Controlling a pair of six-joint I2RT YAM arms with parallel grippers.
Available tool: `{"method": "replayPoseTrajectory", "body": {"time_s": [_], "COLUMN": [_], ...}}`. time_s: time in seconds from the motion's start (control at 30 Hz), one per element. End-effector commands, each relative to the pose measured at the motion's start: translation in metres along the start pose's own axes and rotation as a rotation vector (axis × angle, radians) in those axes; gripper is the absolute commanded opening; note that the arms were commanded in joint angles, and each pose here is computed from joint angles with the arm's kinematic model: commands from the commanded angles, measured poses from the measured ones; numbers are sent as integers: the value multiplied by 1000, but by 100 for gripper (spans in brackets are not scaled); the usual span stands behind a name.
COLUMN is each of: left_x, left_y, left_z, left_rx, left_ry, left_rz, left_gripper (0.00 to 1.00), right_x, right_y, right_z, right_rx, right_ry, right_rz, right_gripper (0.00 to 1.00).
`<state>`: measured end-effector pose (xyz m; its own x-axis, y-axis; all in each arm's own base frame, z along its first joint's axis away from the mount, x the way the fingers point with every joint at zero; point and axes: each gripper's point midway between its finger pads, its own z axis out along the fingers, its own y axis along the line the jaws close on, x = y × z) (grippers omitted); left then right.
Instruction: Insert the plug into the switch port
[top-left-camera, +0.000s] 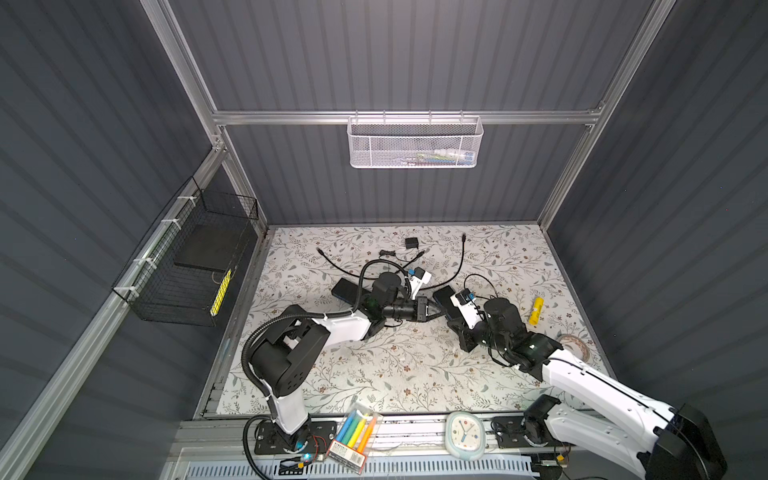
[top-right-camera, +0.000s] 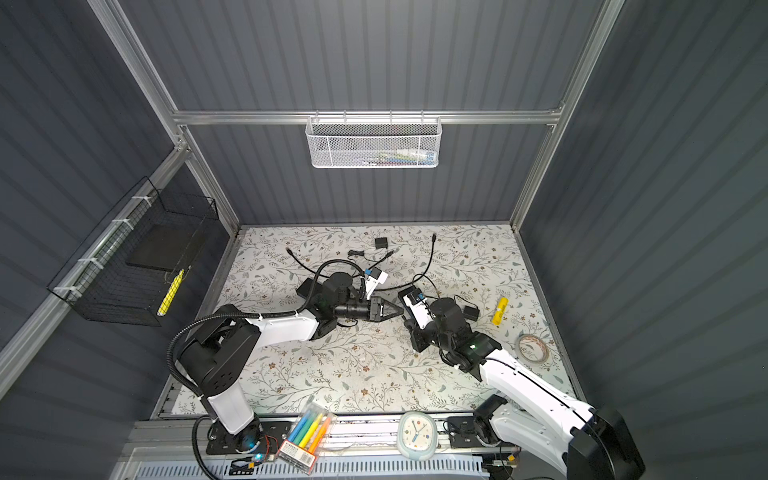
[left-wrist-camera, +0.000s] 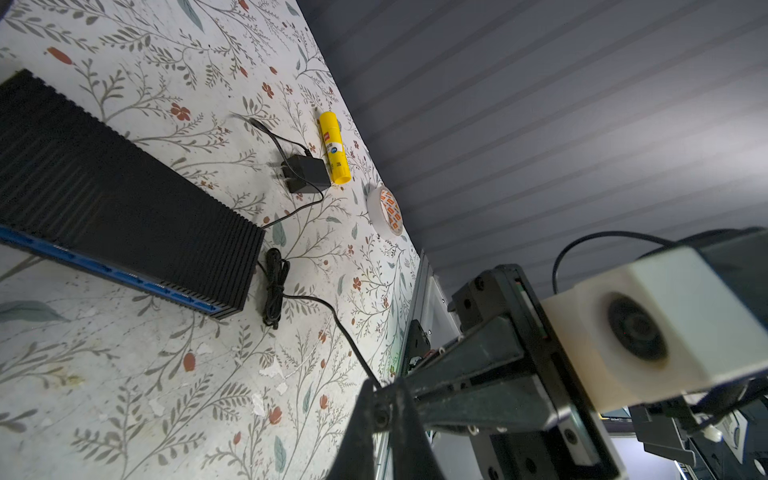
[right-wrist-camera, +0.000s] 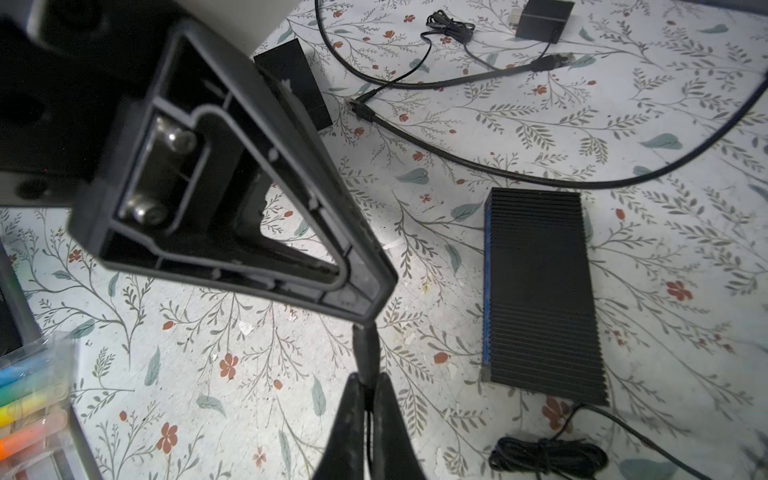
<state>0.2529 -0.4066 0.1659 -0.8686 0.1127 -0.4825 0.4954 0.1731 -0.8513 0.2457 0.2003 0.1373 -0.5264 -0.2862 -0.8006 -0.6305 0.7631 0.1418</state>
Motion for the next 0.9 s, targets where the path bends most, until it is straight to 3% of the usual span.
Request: {"method": "replayPoseTrajectory", "body": {"time_s": [0.0,0.1,0.3,0.43,0.5,0.87], "left_x": [-1,1,0,0,-1,3], "left_y": [-8,-7,-8,-7,-8,-11], "left_z": [3,3,1,4,4,9], "left_rx": [50,52,47,57,70,122], "left_ry": [7,9,-3,-1,5,49], "left_rz": [17,18,31,25,25,26], "left_gripper": [12,13,1,0,0,0], "right_x": [-13,-12,-8,-6,-5,-14], "right_y": [-2,1,0,-3,-7,-3], "right_z": [-1,0,1,-4,-8,-9], "right_rx": [17,6,7,30,54,31], "right_ry": [-36,-31,-6,6,2,-45], "right_rz": [-16,-20,-25,-28,-49,-79], "right_gripper": [0,0,0,22,25,26]}}
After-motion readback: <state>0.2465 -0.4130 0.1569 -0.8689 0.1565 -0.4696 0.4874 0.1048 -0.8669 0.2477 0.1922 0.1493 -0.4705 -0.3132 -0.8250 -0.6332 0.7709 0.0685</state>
